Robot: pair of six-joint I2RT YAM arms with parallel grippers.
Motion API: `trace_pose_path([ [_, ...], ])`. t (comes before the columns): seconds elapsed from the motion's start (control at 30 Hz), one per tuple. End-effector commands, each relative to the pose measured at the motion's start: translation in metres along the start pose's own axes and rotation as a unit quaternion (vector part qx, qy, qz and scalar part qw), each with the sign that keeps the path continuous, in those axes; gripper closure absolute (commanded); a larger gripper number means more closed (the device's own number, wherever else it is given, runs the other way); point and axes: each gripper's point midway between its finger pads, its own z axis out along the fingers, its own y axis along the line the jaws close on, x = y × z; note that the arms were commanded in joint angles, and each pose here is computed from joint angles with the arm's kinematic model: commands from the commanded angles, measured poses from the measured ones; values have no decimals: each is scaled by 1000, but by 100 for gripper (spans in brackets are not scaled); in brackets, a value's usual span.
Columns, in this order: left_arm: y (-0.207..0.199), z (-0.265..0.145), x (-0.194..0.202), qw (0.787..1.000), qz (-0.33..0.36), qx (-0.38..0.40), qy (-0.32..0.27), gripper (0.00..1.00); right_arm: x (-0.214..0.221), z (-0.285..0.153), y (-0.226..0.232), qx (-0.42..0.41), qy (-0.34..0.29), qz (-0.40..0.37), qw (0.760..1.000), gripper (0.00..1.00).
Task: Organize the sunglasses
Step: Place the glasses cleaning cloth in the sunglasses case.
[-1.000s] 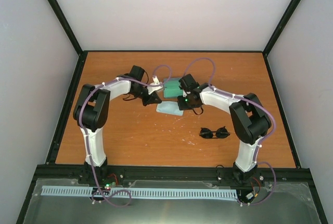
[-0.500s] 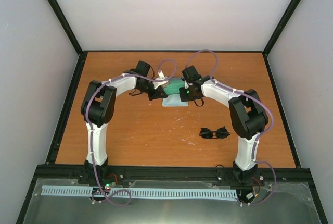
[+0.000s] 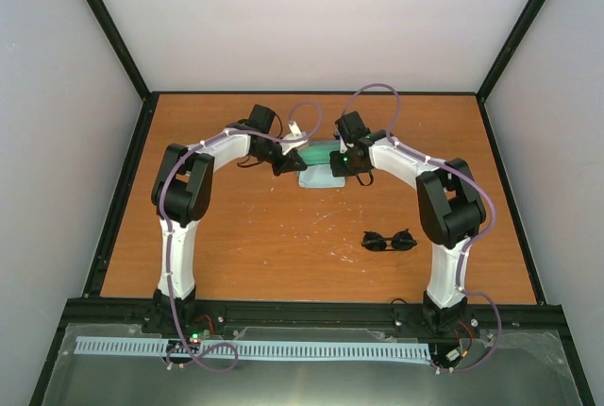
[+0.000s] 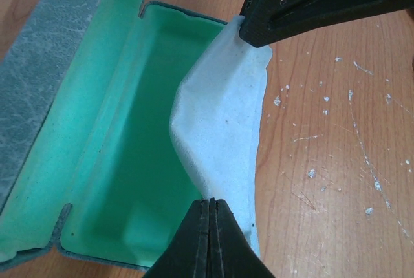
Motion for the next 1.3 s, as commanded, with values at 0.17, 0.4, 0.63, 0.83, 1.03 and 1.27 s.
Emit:
trace_pose_path([
  [0.17,7,-2,-19,1000,4,-7,-18,99,-12,0,-6,7,-11,-5,1000,97],
  [0.4,12,-3,-23,1000,9,-13,-20,99,-22,-4,-8,8,-26,-4,1000,97],
  [0.63,16,-2,-18,1000,7,-15,-18,99,-26,-4,-13,10,-30,0,1000,97],
  [0.83,20,1,-14,1000,4,-19,-16,99,-26,6,-16,8,-17,0,1000,97],
  [1.03,29,-1,-16,999,2,-30,-22,99,-35,8,-19,9,-22,-1,1000,97],
  [1.27,41,-1,-18,999,3,-42,-26,99,-42,12,-24,10,-24,4,1000,97],
])
